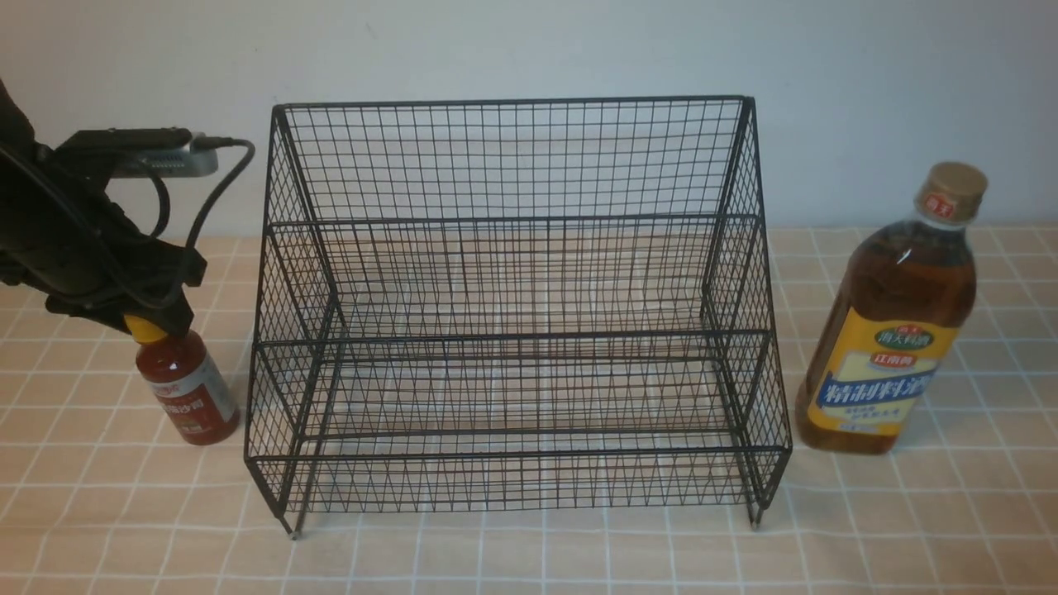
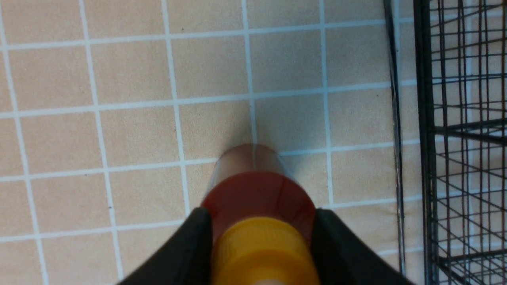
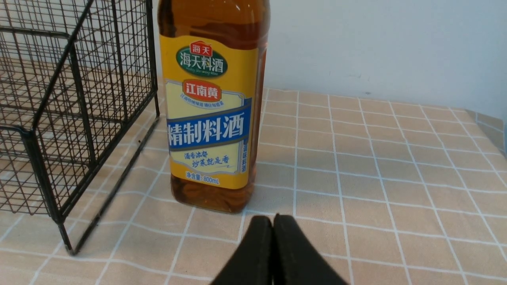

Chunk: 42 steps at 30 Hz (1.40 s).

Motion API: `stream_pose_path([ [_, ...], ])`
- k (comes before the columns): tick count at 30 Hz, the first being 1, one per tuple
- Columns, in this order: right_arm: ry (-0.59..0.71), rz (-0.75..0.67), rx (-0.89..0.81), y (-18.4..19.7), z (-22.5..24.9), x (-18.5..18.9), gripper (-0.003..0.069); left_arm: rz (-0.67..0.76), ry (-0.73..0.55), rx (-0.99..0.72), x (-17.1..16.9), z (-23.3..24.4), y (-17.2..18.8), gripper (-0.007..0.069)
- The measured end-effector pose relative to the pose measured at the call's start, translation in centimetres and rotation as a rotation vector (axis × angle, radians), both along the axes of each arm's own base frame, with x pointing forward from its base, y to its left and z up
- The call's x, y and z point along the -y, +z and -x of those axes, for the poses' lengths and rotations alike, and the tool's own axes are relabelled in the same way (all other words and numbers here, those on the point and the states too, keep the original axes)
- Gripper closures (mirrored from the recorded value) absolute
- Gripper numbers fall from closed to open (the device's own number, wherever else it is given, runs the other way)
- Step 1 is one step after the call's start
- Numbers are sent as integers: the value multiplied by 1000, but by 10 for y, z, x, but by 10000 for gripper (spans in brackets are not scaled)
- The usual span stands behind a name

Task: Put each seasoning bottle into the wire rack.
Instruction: Use the left arm to grab the condiment bottle closest to it, then use the left arm to put the condiment bottle back on the shelf

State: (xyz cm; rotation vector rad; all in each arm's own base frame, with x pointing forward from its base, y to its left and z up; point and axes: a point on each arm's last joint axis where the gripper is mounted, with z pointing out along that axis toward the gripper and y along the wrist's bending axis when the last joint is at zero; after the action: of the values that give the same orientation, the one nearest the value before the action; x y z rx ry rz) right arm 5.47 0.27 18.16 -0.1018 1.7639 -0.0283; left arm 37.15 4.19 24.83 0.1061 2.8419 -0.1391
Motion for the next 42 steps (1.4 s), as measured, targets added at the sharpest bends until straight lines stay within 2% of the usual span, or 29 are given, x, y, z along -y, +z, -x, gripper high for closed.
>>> stream_pose_path([
  [5,0,0,0,0,0,0,673,7,6,-54,2,9,19,338],
  [7,0,0,0,0,0,0,673,-8,23,-28,2,20,51,338],
  [8,0,0,0,0,0,0,673,-13,24,-17,2,22,56,338],
  [9,0,0,0,0,0,0,673,-19,31,3,2,25,66,338],
  [11,0,0,0,0,0,0,673,-52,58,129,2,45,113,338],
  [12,0,0,0,0,0,0,673,-52,63,140,3,47,117,338],
  [15,0,0,0,0,0,0,673,-47,110,262,9,79,158,338],
  [18,0,0,0,0,0,0,673,-35,102,346,23,111,187,338],
  [22,0,0,0,0,0,0,673,13,49,397,50,138,205,338],
  [27,0,0,0,0,0,0,673,82,-34,384,86,143,206,338],
  [32,0,0,0,0,0,0,673,101,-131,305,124,130,188,338],
  [37,0,0,0,0,0,0,673,36,-214,196,163,105,154,338],
  [42,0,0,0,0,0,0,673,-17,-216,99,181,80,119,338],
])
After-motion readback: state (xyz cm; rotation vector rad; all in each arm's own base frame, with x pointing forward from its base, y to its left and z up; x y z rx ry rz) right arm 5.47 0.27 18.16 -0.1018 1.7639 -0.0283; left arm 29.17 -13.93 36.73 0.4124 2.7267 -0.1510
